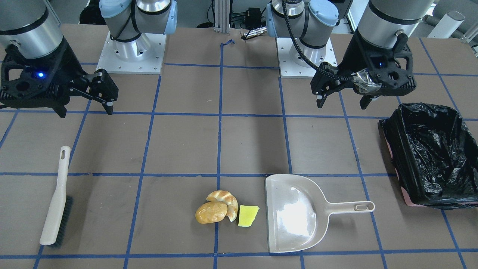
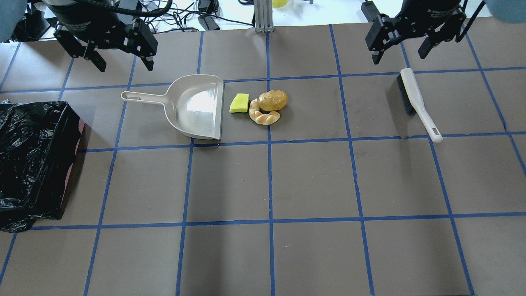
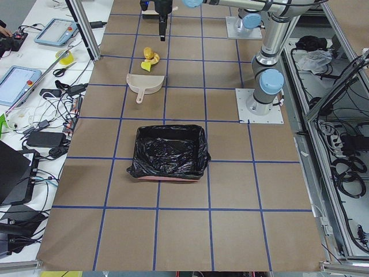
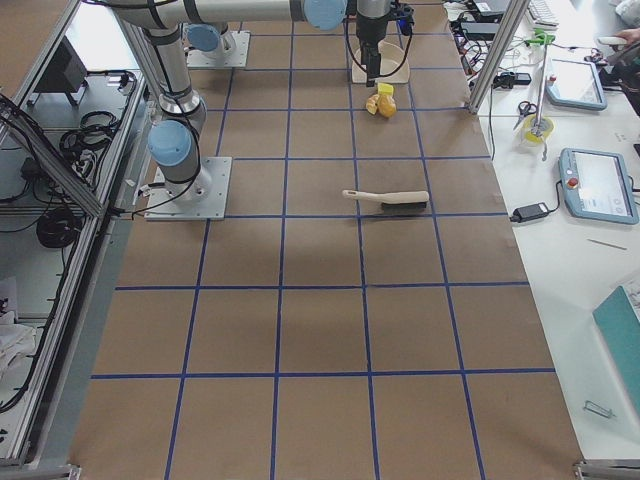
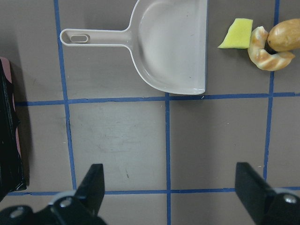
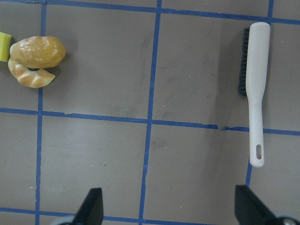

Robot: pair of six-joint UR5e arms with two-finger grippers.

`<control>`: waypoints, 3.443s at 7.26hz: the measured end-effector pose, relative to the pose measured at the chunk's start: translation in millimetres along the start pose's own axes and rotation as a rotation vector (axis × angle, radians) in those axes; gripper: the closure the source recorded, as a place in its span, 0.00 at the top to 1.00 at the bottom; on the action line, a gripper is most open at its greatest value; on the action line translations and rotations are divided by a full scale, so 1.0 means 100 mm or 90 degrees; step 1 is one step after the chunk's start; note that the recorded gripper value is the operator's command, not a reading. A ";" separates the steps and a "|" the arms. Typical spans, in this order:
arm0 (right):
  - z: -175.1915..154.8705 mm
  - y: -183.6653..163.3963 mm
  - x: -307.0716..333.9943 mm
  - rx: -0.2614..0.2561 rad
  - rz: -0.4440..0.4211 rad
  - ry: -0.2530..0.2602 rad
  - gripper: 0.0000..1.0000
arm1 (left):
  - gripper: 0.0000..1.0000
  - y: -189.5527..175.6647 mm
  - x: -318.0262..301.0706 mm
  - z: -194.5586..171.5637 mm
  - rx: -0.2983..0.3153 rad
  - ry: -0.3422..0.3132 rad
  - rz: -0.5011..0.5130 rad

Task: Sweep and dump trash into bin
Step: 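Reach the left gripper to the dustpan handle while the right reaches the brush handle, then close the left gripper on the dustpan handle while the right grasps the brush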

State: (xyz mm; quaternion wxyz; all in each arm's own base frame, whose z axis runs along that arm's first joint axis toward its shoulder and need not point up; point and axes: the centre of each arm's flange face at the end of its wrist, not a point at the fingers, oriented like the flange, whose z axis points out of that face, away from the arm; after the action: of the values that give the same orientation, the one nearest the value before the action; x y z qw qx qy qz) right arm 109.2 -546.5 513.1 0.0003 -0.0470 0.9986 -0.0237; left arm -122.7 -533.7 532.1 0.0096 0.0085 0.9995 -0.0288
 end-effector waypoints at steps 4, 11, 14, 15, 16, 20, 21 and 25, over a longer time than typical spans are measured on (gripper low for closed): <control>0.05 -0.01 0.01 -0.005 -0.002 0.000 1.00 | 1.00 0.00 -0.02 0.01 0.004 0.001 -0.002; 0.73 0.14 1.03 -0.059 -0.033 0.011 1.00 | 1.00 -0.63 -0.18 1.16 0.016 0.001 0.190; 1.33 0.34 1.64 -0.065 -0.033 0.011 1.00 | 1.00 -1.04 -0.26 1.90 0.014 -0.006 0.213; 1.52 0.37 1.68 -0.067 -0.034 0.008 1.00 | 1.00 -1.12 -0.35 2.08 0.010 -0.005 0.220; 1.71 0.33 1.73 -0.070 -0.035 0.008 1.00 | 1.00 -1.17 -0.47 2.22 0.003 -0.003 0.263; 2.26 0.15 1.85 -0.085 -0.040 0.006 1.00 | 1.00 -1.29 -0.65 2.45 -0.014 -0.039 0.686; 2.39 0.11 1.87 -0.087 -0.040 0.006 1.00 | 1.00 -1.29 -0.66 2.49 -0.016 -0.043 0.791; 2.67 0.05 1.91 -0.105 -0.040 -0.002 0.97 | 1.00 -1.17 -0.84 2.74 -0.043 -0.013 1.027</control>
State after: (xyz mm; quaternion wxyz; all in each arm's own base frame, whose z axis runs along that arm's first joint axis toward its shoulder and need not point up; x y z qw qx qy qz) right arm -80.3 -571.8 246.3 -0.0024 -0.0780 0.9952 0.0588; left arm -35.5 -667.6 266.9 0.0371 0.7270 0.6855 0.0175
